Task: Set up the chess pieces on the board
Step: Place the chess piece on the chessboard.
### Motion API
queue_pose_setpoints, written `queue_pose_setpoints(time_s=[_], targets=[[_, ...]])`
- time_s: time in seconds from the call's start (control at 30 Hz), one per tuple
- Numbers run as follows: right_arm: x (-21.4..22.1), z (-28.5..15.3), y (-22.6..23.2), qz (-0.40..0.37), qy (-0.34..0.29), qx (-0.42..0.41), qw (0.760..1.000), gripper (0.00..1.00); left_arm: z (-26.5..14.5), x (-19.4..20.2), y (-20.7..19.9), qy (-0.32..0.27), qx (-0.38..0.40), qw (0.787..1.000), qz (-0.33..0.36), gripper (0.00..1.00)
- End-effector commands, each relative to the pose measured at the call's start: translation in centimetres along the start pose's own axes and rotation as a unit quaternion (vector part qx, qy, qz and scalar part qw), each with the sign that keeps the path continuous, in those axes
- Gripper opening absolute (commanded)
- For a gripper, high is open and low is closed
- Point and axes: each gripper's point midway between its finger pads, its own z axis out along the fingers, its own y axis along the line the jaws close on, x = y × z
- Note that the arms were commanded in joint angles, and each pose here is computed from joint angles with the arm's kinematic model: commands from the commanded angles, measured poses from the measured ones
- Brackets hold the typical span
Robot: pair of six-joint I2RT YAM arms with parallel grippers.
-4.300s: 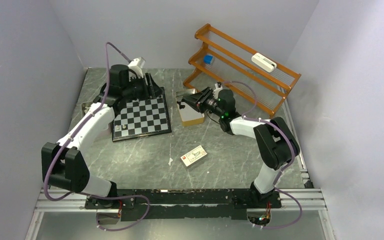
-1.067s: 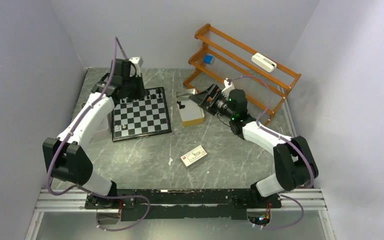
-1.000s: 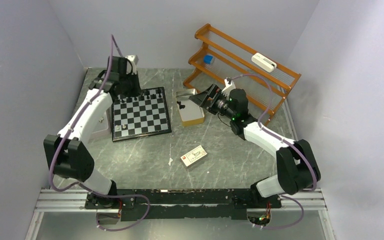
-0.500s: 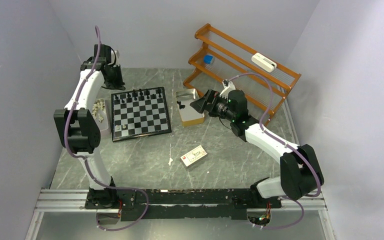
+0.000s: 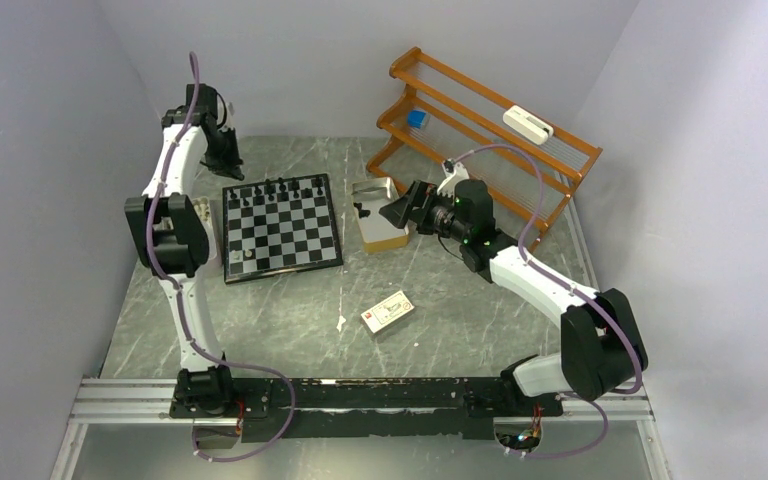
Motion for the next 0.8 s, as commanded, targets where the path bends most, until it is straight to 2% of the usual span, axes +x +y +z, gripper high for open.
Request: queue_pose_setpoints(time_s=[0.0,0.77], targets=[[-1.5,0.1,0.8,-0.019,-0.018,-0.003,1.0,1.0,0.6,0.5,0.0,0.023,0.012,1.0,0.005,0.09],[-2.0,-0.2,0.9,-0.022,-0.032,-0.002,0.999,1.0,5.1,1.3,1.0,0.054,0.005,0.999,-0.001,0.09]])
